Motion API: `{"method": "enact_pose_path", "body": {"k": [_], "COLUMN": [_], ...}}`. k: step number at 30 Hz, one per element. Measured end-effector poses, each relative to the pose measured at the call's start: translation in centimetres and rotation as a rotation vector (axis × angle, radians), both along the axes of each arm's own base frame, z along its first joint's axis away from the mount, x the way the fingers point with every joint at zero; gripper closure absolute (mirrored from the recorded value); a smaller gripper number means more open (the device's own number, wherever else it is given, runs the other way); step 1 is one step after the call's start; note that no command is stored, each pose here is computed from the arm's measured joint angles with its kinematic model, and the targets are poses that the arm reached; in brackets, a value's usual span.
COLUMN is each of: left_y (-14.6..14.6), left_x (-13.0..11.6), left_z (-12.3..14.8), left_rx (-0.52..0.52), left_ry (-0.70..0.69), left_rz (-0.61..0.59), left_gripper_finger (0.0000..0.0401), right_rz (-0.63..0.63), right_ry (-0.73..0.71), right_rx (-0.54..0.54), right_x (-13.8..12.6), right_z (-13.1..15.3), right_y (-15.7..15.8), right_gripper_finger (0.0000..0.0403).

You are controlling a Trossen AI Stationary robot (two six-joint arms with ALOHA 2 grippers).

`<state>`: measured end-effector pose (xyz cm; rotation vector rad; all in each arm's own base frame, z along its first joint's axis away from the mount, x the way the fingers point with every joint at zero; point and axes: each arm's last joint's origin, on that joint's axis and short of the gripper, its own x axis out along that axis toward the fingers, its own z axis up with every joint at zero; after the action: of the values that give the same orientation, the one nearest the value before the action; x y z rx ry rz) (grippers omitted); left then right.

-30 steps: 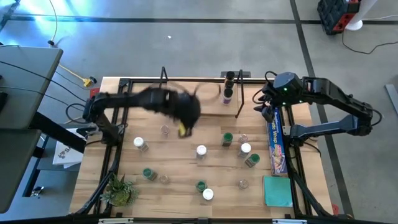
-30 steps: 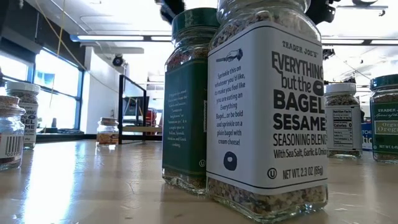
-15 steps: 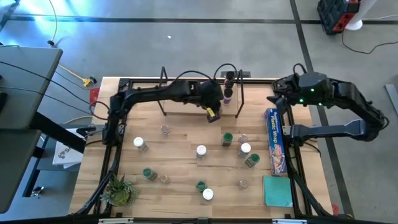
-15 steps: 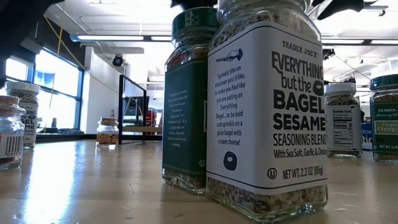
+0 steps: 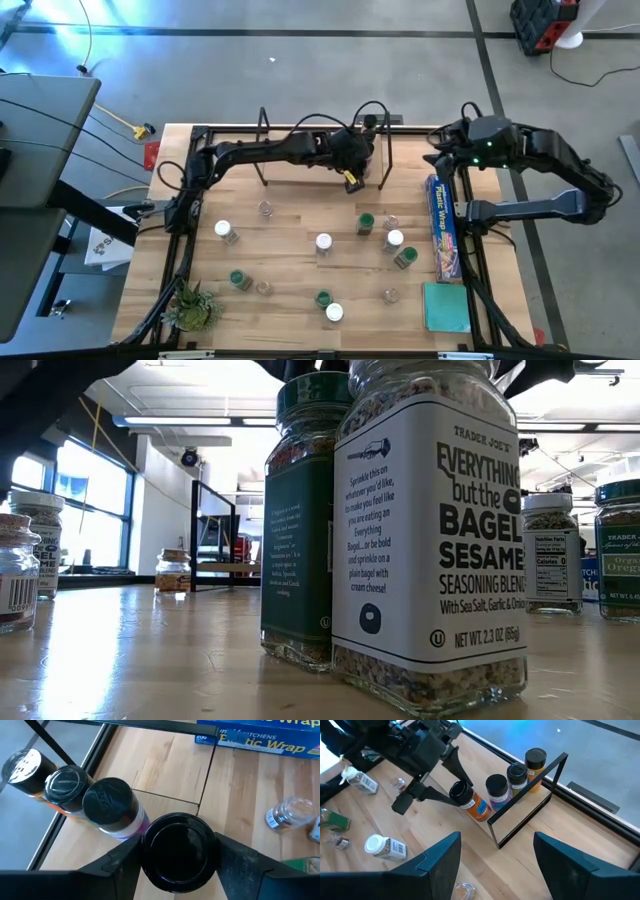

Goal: Shelf spices
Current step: Put the black seasoning bottle on the shelf aligned with the other black seasoning bottles

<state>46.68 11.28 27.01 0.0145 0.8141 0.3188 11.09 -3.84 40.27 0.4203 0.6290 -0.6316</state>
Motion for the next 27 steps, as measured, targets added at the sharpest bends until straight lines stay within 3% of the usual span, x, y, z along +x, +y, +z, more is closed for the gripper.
{"method": "enact_pose_path", "body": {"k": [6, 14, 27], "left_y": [0.2, 0.4, 0.5], "left_x": [0.5, 1.1, 1.3], "left_z": [-0.8, -1.2, -2.0], "left_rx": [0.014, 0.109, 0.114], "left_ry": [0.001, -0.008, 0.018], "left_rz": [-0.007, -0.052, -0.076], "left_gripper_finger": [0.0188, 0.0188, 0.0173], "right_rz": [0.008, 0.015, 0.015], "right_ry": [0.009, 0.008, 0.008], "right_rx": [-0.005, -0.008, -0.009], "right_x": [0.4, 0.4, 0.4], "right_z": [-0.1, 0.0, 0.0], "right_y": [-0.1, -0.1, -0.1], "right_gripper_finger": [0.016, 0.016, 0.016]}}
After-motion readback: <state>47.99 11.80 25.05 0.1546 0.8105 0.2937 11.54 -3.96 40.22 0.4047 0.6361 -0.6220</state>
